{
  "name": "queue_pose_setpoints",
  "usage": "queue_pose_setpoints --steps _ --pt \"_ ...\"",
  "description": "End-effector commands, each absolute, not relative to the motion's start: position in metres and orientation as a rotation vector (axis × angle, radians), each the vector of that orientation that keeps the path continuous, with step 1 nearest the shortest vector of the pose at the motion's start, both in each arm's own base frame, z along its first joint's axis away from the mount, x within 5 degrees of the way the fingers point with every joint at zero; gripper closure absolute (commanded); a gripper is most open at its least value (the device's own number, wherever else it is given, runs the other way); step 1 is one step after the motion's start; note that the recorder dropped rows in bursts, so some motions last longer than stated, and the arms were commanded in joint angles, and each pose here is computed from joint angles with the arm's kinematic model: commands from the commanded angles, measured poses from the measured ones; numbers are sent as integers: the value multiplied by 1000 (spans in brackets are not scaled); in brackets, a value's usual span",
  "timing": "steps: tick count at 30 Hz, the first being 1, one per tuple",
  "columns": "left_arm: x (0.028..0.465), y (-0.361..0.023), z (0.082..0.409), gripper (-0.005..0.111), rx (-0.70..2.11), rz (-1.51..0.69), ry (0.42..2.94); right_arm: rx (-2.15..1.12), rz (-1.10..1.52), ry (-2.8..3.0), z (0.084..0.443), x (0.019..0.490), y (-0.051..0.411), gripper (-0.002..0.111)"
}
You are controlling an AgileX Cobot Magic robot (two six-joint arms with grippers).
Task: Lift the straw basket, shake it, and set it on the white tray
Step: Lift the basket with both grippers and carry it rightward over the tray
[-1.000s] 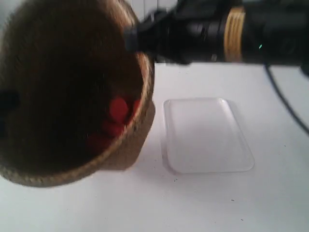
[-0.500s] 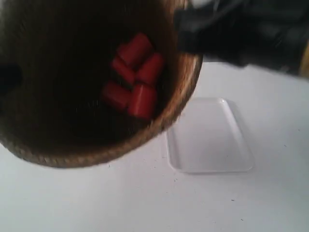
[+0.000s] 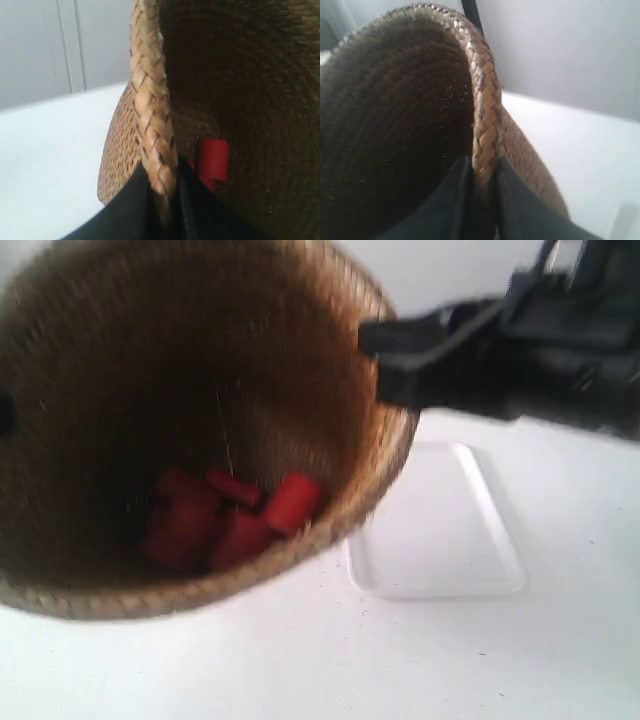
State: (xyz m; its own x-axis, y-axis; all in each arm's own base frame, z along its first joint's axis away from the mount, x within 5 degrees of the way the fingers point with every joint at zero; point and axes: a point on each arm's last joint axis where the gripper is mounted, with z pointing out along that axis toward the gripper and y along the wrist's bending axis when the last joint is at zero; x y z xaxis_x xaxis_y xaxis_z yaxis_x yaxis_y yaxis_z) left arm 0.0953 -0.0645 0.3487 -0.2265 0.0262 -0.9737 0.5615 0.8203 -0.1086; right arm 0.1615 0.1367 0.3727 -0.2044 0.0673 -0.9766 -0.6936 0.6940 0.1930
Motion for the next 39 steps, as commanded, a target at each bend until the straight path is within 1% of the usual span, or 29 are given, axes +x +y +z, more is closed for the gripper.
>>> queue_pose_setpoints --steps 1,2,3,4,6,7,8,9,10,11,13,15,16,17,19,21,22,23,24,25,28,30,31,32,33,35,37,38,39 --pt "77 -54 371 107 477 -501 1595 -526 755 1456 408 127 113 108" --pt "84 -58 345 107 457 -522 1666 -512 714 1587 372 141 119 108" --pt "90 -60 331 107 424 -528 1681 -480 679 1684 347 151 121 108" --pt "97 -61 308 107 385 -526 1718 -455 617 1765 326 161 123 108" --pt "105 -61 295 107 324 -513 1708 -421 540 1843 306 173 124 108" --pt "106 -61 300 107 316 -509 1682 -427 539 1837 308 175 126 108" --pt "106 -61 312 107 323 -506 1648 -445 557 1807 318 175 128 108" --pt "103 -61 326 107 343 -504 1621 -478 596 1750 335 172 131 108" --pt "97 -60 350 107 379 -508 1588 -502 653 1679 356 166 132 108" --pt "93 -59 367 107 406 -505 1569 -518 695 1616 375 159 131 108" --pt "79 -56 400 107 461 -513 1552 -548 768 1466 414 137 123 108" --pt "74 -55 409 107 489 -519 1561 -538 783 1412 425 125 115 108" --pt "74 -56 404 107 500 -524 1589 -530 789 1438 418 126 115 108" --pt "76 -57 394 107 510 -523 1628 -520 793 1495 402 130 117 108" --pt "86 -63 356 107 493 -542 1741 -487 740 1670 356 147 124 108" --pt "94 -65 323 107 431 -555 1784 -446 657 1815 317 163 127 108" --pt "97 -64 313 107 403 -546 1772 -434 631 1841 310 167 127 108" --pt "99 -63 313 107 381 -541 1744 -428 620 1848 309 170 128 108" --pt "99 -62 321 107 362 -540 1698 -435 629 1821 318 170 129 108" --pt "97 -61 336 107 364 -540 1651 -455 669 1769 334 167 131 108" --pt "77 -56 398 107 478 -518 1561 -531 818 1548 397 142 128 108" --pt "63 -52 422 107 539 -519 1556 -530 840 1451 420 127 119 108" --pt "61 -52 424 107 559 -518 1569 -519 835 1433 423 122 115 108" --pt "61 -53 419 107 568 -522 1593 -515 832 1453 416 122 114 108" --pt "64 -55 411 107 568 -534 1626 -500 831 1505 401 126 115 108" --pt "76 -61 374 107 538 -563 1730 -484 798 1652 361 139 122 108" --pt "91 -64 341 107 453 -560 1743 -473 747 1771 329 151 126 108" --pt "97 -64 329 107 400 -556 1725 -466 731 1795 323 154 127 108" --pt "101 -64 326 107 375 -547 1706 -465 733 1784 327 155 128 108"
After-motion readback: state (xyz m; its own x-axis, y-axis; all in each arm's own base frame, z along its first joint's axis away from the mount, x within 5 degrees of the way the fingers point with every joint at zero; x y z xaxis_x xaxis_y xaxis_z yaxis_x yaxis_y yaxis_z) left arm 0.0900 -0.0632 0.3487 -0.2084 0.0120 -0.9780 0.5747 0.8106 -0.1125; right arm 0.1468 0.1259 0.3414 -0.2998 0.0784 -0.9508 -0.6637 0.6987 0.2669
